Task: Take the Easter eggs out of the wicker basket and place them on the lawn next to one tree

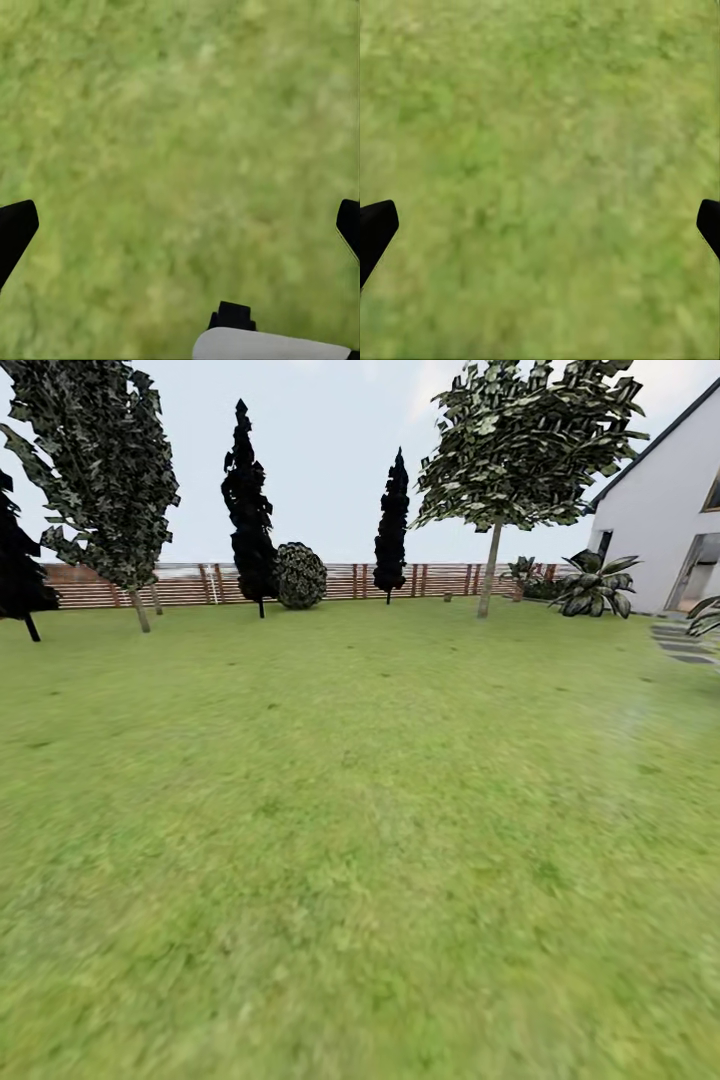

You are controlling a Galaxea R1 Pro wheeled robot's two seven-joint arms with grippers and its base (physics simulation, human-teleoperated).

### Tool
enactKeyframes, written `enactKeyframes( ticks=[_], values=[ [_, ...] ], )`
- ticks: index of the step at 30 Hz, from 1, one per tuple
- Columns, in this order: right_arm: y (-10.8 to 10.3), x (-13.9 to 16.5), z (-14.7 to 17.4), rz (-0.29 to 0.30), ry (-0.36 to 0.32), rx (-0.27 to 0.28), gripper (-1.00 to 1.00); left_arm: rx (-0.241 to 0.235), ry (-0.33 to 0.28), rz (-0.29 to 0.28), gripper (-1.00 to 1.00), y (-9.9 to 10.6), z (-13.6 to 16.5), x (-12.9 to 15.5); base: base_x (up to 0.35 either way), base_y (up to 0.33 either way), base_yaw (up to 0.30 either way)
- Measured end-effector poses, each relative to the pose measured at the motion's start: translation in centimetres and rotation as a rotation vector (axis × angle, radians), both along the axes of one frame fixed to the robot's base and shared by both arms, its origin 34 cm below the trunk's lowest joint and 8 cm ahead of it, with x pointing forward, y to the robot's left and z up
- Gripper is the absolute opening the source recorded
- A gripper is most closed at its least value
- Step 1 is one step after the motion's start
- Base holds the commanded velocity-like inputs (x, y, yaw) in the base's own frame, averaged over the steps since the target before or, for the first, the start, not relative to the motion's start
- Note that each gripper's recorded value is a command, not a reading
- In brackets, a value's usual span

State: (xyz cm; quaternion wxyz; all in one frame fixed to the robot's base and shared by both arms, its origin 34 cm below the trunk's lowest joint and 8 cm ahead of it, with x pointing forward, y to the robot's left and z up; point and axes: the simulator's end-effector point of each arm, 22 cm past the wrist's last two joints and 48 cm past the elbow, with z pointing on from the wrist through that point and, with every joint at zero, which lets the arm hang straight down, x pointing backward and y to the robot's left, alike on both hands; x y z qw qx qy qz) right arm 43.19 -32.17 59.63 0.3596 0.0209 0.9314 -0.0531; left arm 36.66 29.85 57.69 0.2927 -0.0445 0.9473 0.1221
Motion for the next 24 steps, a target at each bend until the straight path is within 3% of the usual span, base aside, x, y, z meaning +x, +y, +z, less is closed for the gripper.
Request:
enactKeyframes(
  ticks=[24],
  values=[
    [0.04,-0.01,-0.01,0.002,0.000,0.000,1.00,-0.002,0.000,-0.025,1.00,-0.50,-0.01,0.12,0.333,0.000,0.000]
  ],
)
